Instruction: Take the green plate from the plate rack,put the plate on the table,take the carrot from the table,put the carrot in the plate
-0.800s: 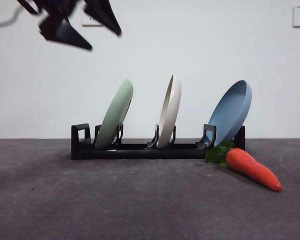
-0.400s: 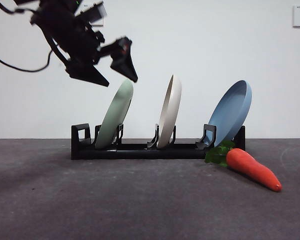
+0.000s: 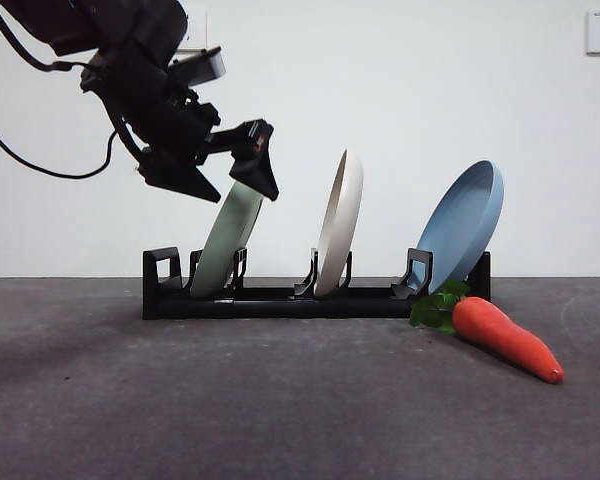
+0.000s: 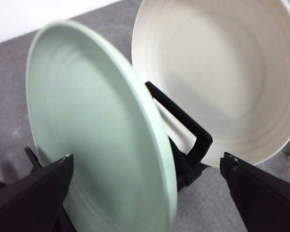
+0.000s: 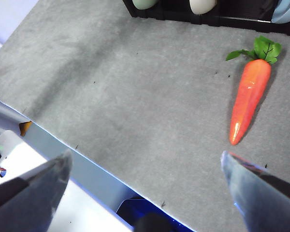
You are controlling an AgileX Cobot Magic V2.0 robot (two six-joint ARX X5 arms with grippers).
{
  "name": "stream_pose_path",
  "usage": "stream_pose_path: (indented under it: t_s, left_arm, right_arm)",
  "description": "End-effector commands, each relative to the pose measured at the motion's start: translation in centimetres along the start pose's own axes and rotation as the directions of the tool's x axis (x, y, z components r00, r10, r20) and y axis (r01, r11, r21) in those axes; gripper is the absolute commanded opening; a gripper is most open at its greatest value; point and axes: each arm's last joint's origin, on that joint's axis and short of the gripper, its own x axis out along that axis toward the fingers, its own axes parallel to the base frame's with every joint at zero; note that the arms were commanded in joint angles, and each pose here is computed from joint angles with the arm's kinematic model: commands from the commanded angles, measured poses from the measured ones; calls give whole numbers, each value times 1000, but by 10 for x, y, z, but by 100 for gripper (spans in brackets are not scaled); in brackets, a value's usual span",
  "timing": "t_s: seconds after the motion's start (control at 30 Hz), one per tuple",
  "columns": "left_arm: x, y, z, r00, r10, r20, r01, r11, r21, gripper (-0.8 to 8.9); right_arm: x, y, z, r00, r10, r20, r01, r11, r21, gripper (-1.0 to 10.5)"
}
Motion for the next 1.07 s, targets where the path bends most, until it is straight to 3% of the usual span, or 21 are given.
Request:
stream_pose_path:
  t_s: [0.03, 0.13, 0.23, 0.63, 0.87, 1.07]
  left_arm:
    - [6, -3, -4, 1000, -10, -12, 10, 1000, 14, 342]
    - [6, -4, -3, 1000, -18, -7, 18, 1000, 16, 128]
    - [6, -4, -3, 1000, -23, -6, 23, 1000, 14, -8]
    - [6, -5, -3, 998, -70, 0, 70, 998, -3, -8]
    - [0, -4, 2, 997, -71, 14, 72, 992, -100, -9]
    - [-19, -6, 17, 996, -63, 69, 70, 992, -106, -8]
  right_arm:
    - [-1, 1, 1, 1000, -3, 4, 3, 1000, -2, 691]
    - [-1, 1, 1, 1000, -3, 4, 3, 1000, -2, 691]
    - [-1, 1, 0, 1000, -3, 4, 3, 1000, -2, 691]
    - [-1, 1, -1, 1000, -1, -11, 1, 1000, 8, 691]
    - [-1, 1, -1, 1000, -1, -13, 1, 1000, 9, 691]
    - [-1, 1, -1, 1000, 0, -13, 1, 1000, 9, 691]
